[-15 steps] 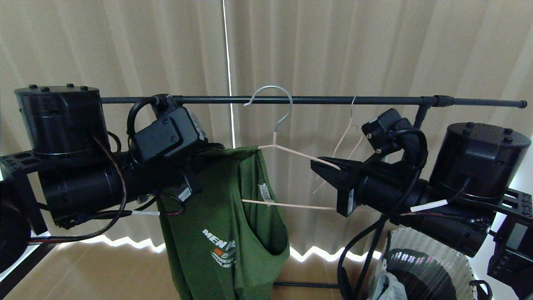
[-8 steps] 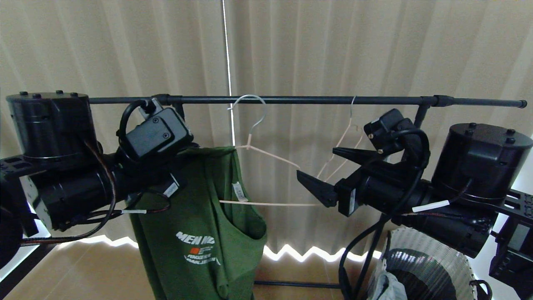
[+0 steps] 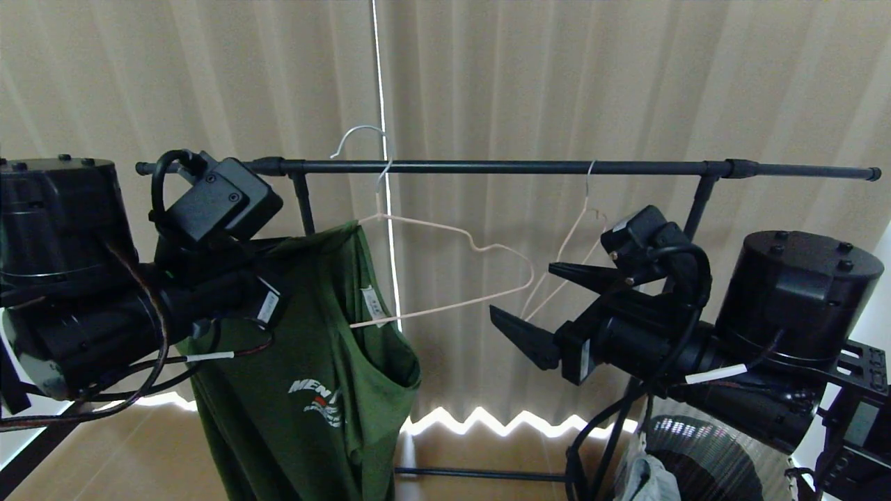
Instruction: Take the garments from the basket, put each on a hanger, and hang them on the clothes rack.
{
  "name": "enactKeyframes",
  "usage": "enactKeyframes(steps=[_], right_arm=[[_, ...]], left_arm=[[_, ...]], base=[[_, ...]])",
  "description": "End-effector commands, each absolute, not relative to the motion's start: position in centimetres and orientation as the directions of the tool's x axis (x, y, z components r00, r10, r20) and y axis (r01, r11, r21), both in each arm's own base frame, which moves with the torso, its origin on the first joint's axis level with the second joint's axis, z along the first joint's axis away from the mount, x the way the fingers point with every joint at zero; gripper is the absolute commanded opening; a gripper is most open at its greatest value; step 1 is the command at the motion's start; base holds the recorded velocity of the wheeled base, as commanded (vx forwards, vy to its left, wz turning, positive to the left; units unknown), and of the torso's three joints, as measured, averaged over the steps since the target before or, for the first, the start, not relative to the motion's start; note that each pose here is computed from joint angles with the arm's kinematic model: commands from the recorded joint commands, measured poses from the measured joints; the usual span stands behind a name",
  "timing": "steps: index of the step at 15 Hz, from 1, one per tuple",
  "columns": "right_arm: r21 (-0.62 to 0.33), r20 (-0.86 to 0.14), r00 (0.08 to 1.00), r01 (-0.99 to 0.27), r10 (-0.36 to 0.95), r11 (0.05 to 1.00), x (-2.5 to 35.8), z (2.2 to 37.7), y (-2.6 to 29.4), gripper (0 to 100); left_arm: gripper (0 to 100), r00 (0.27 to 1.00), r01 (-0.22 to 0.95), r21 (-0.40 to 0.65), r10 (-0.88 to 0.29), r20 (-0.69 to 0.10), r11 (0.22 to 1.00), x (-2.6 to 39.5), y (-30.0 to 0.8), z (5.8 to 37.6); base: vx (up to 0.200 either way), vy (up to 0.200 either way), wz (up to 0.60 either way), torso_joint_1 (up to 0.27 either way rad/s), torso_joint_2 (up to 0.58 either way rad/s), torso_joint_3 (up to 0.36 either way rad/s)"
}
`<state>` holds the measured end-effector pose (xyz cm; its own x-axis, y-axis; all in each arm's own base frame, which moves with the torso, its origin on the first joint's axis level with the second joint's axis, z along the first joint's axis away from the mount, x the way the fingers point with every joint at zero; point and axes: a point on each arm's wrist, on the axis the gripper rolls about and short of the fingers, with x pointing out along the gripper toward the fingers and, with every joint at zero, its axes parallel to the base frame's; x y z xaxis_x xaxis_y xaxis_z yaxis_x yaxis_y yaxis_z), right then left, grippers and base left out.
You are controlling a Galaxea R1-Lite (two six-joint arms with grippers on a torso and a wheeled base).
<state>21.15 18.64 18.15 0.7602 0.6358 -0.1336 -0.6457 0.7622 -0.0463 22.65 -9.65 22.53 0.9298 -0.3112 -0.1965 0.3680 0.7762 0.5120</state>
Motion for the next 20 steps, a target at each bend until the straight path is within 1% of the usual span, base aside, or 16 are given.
enactKeyframes(steps=[1,3,4,7,9,12,17,20], right_arm=[[-0.042,-0.157,0.736,-0.671,0.658,0.74,20.8,17.4,19.6,100],[-0.04,-0.183,0.723,-0.683,0.667,0.729,20.8,16.7,20.3,100],[-0.036,-0.193,0.708,-0.697,0.679,0.716,20.7,16.2,21.1,100],[-0.016,-0.163,0.699,-0.708,0.696,0.707,21.2,15.4,22.5,100],[-0.017,-0.177,0.697,-0.708,0.694,0.706,21.5,14.9,22.9,100],[-0.016,-0.196,0.696,-0.707,0.691,0.707,21.9,14.1,23.3,100],[-0.021,-0.211,0.707,-0.694,0.675,0.72,22.6,13.5,23.8,100],[-0.025,-0.23,0.739,-0.655,0.633,0.755,24.0,12.7,23.5,100]], left_arm=[[0,0.931,0.364,0.493,-0.321,-0.173,0.79,22.4,-9.7,23.1],[0,0.929,0.37,0.46,-0.336,-0.157,0.807,22.4,-10.1,23.6],[0,0.922,0.385,0.425,-0.36,-0.142,0.819,22.1,-10.5,24.0],[0,0.911,0.411,0.36,-0.395,-0.121,0.838,21.8,-11.3,24.6],[0,0.91,0.411,0.361,-0.4,-0.11,0.837,21.7,-11.4,24.9],[0,0.901,0.42,0.356,-0.431,-0.054,0.835,21.1,-11.9,25.6],[0,0.891,0.436,0.356,-0.453,-0.038,0.826,20.6,-12.3,25.8],[0,0.887,0.439,0.356,-0.462,-0.024,0.825,20.3,-12.1,26.2]], base=[[0.0,0.0,0.0,0.0,0.0,0.0],[0.0,0.0,0.0,0.0,0.0,0.0],[0.0,0.0,0.0,0.0,0.0,0.0],[0.0,0.0,0.0,0.0,0.0,0.0],[0.0,0.0,0.0,0.0,0.0,0.0],[0.0,0.0,0.0,0.0,0.0,0.0],[0.0,0.0,0.0,0.0,0.0,0.0],[0.0,0.0,0.0,0.0,0.0,0.0]])
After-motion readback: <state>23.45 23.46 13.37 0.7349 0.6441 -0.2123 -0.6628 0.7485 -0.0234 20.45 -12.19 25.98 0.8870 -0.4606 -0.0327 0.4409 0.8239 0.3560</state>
